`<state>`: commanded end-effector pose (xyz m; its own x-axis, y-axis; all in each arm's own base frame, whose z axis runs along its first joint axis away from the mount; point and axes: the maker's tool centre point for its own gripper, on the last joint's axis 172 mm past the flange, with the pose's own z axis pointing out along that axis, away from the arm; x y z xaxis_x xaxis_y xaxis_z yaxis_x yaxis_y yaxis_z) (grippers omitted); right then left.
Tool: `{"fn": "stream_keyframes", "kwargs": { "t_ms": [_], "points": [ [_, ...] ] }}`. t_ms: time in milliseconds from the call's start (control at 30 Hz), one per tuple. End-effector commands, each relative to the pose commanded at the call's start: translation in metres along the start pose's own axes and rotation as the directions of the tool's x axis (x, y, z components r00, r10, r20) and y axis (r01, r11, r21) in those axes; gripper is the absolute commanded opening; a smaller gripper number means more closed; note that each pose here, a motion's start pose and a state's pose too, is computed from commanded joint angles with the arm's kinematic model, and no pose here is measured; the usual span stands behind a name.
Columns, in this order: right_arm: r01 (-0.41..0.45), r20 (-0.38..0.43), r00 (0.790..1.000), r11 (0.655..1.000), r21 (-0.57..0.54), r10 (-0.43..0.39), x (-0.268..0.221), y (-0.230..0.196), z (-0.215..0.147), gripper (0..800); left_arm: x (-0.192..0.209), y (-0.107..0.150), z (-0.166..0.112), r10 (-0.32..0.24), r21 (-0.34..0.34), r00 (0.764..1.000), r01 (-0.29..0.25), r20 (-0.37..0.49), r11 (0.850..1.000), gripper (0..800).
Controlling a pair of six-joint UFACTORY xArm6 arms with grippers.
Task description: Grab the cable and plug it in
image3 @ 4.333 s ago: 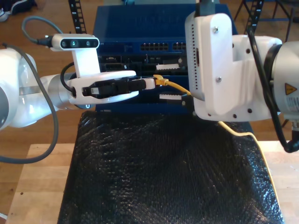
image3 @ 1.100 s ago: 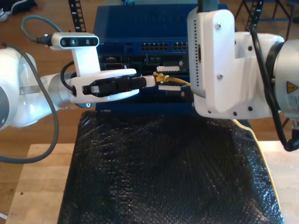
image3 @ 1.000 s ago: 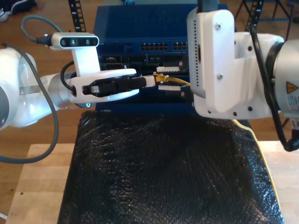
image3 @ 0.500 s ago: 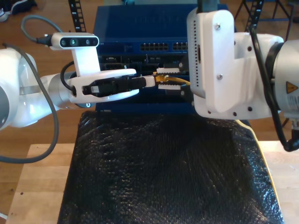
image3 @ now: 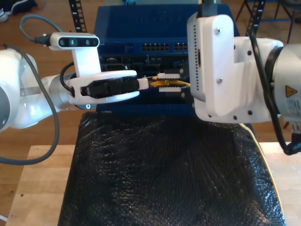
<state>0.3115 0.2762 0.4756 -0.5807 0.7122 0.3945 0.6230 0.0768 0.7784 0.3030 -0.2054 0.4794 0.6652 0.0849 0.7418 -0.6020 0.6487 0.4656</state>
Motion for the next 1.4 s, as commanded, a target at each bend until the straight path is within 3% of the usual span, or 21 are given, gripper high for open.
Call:
{"fn": "stream_keyframes", "kwargs": {
  "t_ms": [300,400,467,600,900,1100,1200,1333,1400],
  "points": [
    [-0.001,-0.001,1.000,1.000,-0.001,0.001,0.000,0.001,0.000,1,0.000,0.000,0.000,0.002,0.003,1.000,-0.002,0.002,1.000,484],
    [-0.001,-0.002,1.000,1.000,-0.003,0.001,0.001,0.001,-0.001,1,0.000,-0.002,0.000,0.002,0.008,1.000,-0.002,0.002,1.000,621],
    [-0.001,-0.002,1.000,1.000,-0.003,0.001,0.001,0.001,-0.001,0,0.001,-0.002,-0.001,0.000,0.012,1.000,0.000,0.001,1.000,647],
    [-0.003,-0.003,1.000,1.000,-0.007,0.003,0.002,0.003,-0.002,0,0.001,-0.010,-0.004,0.003,0.045,1.000,-0.003,0.000,0.999,776],
    [-0.057,0.004,0.998,0.998,-0.024,0.057,-0.001,0.012,-0.006,0,0.006,-0.034,-0.020,0.019,0.162,1.000,-0.018,-0.006,0.987,794],
    [-0.089,0.020,0.996,0.995,-0.038,0.090,-0.009,0.019,-0.008,0,0.022,-0.046,-0.051,0.064,0.287,0.998,-0.057,-0.013,0.956,795],
    [-0.127,0.039,0.991,0.991,-0.045,0.129,-0.018,0.024,-0.007,0,0.032,-0.046,-0.074,0.091,0.358,0.996,-0.080,-0.013,0.930,795],
    [-0.156,0.062,0.985,0.987,-0.047,0.159,-0.030,0.030,-0.005,0,0.031,-0.049,-0.099,0.078,0.442,0.996,-0.089,0.044,0.893,795],
    [-0.192,0.073,0.978,0.981,-0.042,0.194,-0.035,0.032,-0.002,0,0.034,-0.048,-0.114,0.080,0.488,0.994,-0.106,0.074,0.867,797]
  ]
}}
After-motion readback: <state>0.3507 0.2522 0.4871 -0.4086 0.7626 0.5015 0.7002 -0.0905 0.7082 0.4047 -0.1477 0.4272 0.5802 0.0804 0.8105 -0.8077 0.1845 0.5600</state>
